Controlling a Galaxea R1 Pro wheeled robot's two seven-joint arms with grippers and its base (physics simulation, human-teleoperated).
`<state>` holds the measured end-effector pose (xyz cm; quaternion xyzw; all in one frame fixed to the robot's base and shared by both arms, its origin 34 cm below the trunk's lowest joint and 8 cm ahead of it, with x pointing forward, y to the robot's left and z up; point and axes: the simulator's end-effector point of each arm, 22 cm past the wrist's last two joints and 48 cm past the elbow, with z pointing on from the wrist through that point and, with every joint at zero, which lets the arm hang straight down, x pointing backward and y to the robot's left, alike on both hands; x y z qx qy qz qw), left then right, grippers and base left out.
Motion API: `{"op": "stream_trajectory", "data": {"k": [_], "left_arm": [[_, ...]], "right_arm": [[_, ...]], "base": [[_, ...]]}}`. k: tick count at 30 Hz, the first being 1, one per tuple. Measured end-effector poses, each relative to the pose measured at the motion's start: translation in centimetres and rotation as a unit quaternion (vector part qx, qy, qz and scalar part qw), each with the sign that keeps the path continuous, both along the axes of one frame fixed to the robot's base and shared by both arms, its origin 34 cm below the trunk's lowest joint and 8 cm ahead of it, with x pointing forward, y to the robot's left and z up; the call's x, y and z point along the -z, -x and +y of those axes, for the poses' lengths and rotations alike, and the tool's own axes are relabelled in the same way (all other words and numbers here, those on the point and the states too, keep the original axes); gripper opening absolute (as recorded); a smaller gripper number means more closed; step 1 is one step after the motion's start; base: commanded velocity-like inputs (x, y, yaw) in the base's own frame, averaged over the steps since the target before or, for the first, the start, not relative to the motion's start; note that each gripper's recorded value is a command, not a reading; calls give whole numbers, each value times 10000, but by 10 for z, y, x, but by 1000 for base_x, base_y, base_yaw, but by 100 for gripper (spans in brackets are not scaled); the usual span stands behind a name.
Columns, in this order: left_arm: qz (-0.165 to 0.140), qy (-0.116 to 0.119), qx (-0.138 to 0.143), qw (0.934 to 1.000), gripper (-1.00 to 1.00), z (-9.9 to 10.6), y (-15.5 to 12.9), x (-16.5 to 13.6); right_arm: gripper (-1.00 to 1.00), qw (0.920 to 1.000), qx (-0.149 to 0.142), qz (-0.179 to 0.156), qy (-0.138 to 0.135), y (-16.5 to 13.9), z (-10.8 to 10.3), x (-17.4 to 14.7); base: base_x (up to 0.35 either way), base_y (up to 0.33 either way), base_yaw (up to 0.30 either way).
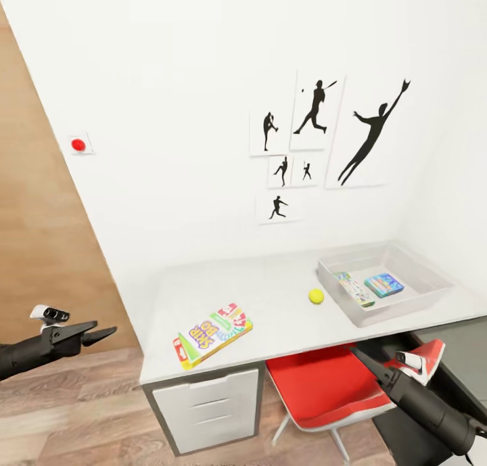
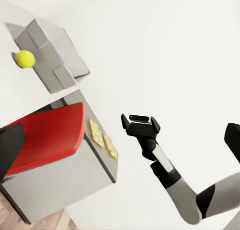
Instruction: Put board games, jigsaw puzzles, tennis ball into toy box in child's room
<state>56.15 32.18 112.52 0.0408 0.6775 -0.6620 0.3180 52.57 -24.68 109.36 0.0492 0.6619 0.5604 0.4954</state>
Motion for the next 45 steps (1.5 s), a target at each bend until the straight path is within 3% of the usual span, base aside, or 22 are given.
{"op": "stream_trajectory", "data": {"k": [8, 17, 35, 45], "left_arm": [[-16, 4, -13, 10000, 100, 1, 1, -2], [-4, 7, -19, 10000, 100, 1, 1, -1], [73, 18, -33, 10000, 100, 2, -1, 5], [73, 18, -35, 10000, 100, 2, -2, 5]], "right_arm": [[100, 10000, 15, 25, 34, 0, 1, 1], [100, 9991, 206, 298, 229, -7, -3, 15], [100, 9986, 225, 414, 231, -9, -3, 24], [100, 9959, 382, 787, 229, -9, -13, 52]], "base": [[-26, 283, 224], [-2, 143, 70], [48, 183, 90], [22, 143, 1]]}}
